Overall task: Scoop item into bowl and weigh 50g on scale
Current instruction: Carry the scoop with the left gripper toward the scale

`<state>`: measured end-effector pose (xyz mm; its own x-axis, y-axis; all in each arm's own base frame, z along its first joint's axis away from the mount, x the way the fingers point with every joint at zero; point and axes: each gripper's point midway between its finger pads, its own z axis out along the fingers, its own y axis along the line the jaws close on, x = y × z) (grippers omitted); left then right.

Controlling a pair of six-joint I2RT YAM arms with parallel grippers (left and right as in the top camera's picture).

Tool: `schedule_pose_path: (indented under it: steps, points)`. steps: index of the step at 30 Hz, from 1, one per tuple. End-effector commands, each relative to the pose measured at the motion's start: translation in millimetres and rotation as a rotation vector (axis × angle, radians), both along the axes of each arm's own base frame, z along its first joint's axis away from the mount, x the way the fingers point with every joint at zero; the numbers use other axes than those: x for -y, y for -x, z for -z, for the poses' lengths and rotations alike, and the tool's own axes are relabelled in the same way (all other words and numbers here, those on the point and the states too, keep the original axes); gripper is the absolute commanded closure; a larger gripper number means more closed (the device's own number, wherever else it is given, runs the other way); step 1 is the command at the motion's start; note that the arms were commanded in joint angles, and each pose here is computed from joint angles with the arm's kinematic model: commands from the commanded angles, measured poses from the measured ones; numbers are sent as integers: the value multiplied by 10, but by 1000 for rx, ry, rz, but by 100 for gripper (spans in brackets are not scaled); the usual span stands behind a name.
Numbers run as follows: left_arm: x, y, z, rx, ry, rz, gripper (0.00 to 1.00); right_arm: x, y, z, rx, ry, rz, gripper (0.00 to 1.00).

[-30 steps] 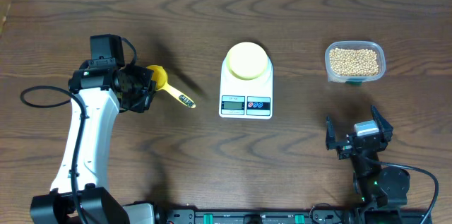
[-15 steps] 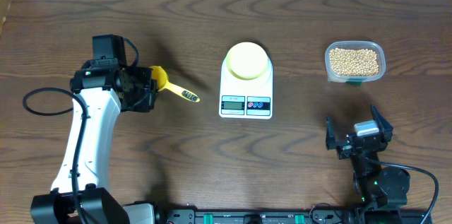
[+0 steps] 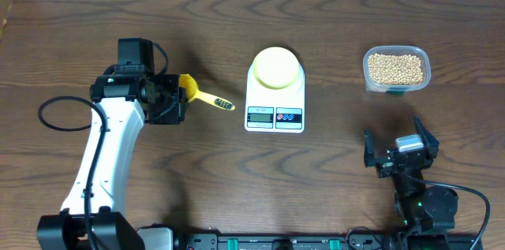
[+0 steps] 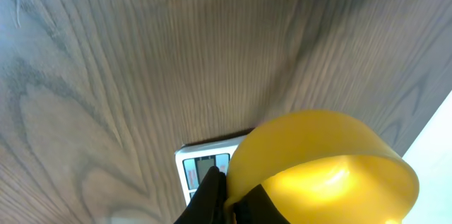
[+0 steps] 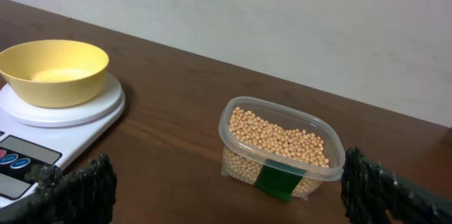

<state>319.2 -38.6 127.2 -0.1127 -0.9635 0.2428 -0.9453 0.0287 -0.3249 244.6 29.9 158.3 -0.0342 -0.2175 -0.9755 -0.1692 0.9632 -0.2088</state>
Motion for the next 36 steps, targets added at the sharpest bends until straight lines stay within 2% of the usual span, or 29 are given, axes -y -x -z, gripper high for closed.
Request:
schedule_pose_path:
  steps: [1, 6, 26, 32, 34, 36]
  points:
    - [75, 25, -42, 0, 9, -2, 92, -11, 5, -2, 4, 6, -3, 1]
    - [294, 77, -69, -6, 70, 65, 92, -11, 5, -2, 4, 6, -3, 1]
    - [465, 167, -72, -30, 101, 115, 92, 79, -8, -9, 7, 10, 49, 1]
    - [517, 181, -90, -33, 129, 125, 92, -53, 12, -12, 8, 3, -29, 1]
    - [532, 185, -90, -33, 129, 130, 92, -130, 27, -25, 4, -45, -71, 1]
    - [569, 197, -90, -38, 132, 131, 92, -145, 30, -42, -15, -170, -72, 1]
